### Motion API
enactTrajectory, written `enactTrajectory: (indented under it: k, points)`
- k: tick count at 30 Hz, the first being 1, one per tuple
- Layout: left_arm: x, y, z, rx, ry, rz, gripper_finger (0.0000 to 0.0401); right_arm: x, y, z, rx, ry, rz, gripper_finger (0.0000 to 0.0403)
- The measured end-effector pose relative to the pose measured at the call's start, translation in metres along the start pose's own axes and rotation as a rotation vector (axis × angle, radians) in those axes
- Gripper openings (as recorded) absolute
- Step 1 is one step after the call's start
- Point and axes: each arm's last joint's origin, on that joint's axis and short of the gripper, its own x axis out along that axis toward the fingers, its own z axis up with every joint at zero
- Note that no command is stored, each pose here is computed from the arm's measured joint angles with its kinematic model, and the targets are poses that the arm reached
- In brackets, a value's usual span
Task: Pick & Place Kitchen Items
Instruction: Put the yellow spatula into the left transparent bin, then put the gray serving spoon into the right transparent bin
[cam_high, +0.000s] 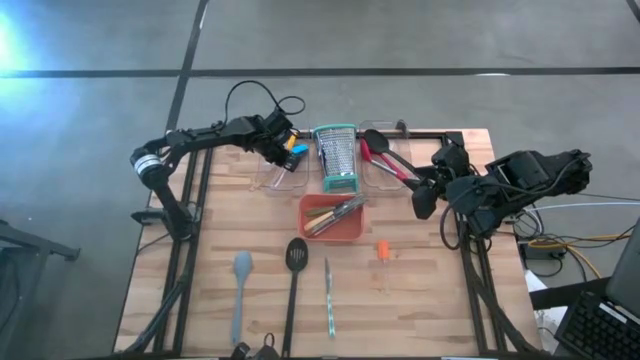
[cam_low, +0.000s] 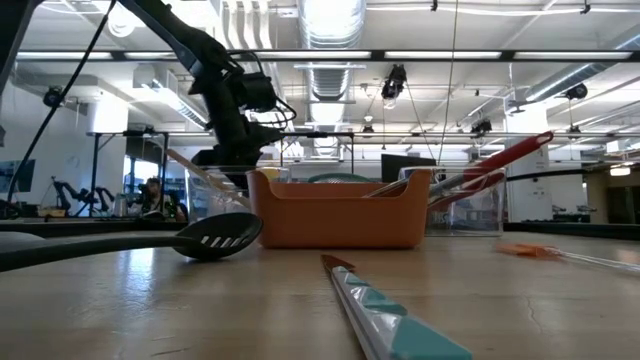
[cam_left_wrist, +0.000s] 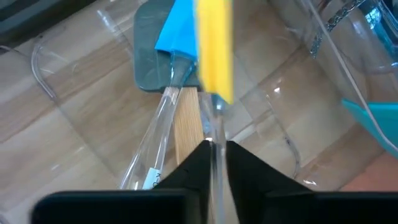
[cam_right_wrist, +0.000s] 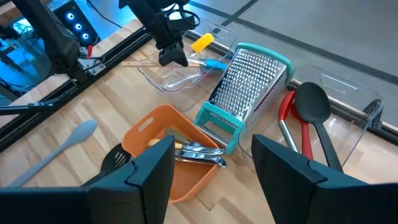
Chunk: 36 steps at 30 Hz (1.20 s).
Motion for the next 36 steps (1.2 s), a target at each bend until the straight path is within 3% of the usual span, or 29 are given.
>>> enactTrajectory:
  k: [6,9,14,19,22,28,32,36]
  points:
    - [0.000,-0.001,0.000,0.008,0.015,-0.047,0.0114,0.000,0.000,0.000,-0.003,0.000,0.000,0.0205]
    - [0.000,-0.003,-0.001,-0.005,0.046,-0.133,0.0134,0.000,0.000,0.000,-0.003,0.000,0.000,0.0205]
    - [-0.006,-0.006,0.001,-0.040,0.093,-0.307,0.0153,0.000,0.000,0.000,0.001,-0.001,0.001,0.0205]
    - [-0.036,-0.017,0.013,-0.019,0.054,-0.439,0.0153,0.000,0.000,0.000,0.010,-0.002,0.004,0.0205]
    - [-0.067,-0.026,0.021,0.009,-0.006,-0.466,0.0151,0.000,0.000,0.000,0.031,-0.002,0.005,0.0205]
    - [-0.163,-0.047,0.024,0.116,-0.211,-0.551,0.0150,0.000,0.001,0.001,0.041,-0.005,0.011,0.0205]
    - [-0.239,-0.058,0.003,0.199,-0.403,-0.577,0.0146,0.000,0.003,0.002,0.055,-0.014,0.025,0.0205]
    - [-0.303,-0.063,-0.035,0.268,-0.595,-0.568,0.0140,0.000,0.004,0.002,0.060,-0.017,0.031,0.0205]
